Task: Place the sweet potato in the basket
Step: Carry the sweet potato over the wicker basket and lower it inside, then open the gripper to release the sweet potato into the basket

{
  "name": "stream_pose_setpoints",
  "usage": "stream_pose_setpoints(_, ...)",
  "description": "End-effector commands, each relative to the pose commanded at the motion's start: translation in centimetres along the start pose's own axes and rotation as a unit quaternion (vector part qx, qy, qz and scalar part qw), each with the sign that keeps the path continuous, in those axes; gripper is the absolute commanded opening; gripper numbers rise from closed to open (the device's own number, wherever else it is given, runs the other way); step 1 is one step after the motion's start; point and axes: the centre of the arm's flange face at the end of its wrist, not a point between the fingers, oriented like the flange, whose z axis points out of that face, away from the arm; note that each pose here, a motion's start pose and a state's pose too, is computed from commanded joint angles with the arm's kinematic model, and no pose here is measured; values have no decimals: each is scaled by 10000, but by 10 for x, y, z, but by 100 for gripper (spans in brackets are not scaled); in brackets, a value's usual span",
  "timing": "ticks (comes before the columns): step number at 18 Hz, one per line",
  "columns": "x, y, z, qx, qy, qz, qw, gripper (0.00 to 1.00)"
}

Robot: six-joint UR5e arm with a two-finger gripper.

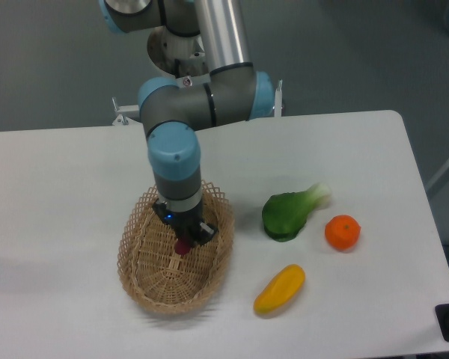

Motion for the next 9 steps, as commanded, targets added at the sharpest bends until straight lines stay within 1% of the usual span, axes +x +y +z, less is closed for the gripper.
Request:
stream_pose_setpoints(1, 4, -1, 1, -14, 7, 31, 10000, 29)
stream_pose_setpoints(2, 6, 0, 2, -14, 8, 38, 10000, 38)
stream_pose_setpoints(3, 6, -1, 0, -4, -3, 39, 10000, 51)
stream_pose_setpoints(5, 5, -1, -4, 12, -52, 16, 10000, 88)
stream_pose_setpoints(6, 4, -1, -8, 11, -138, -91, 9999, 99)
stream_pose_setpoints(7, 3, 0, -13, 18, -198, -192, 9996, 100)
stream_pose_setpoints(9, 2, 1, -23, 72, -264, -224, 9994, 100)
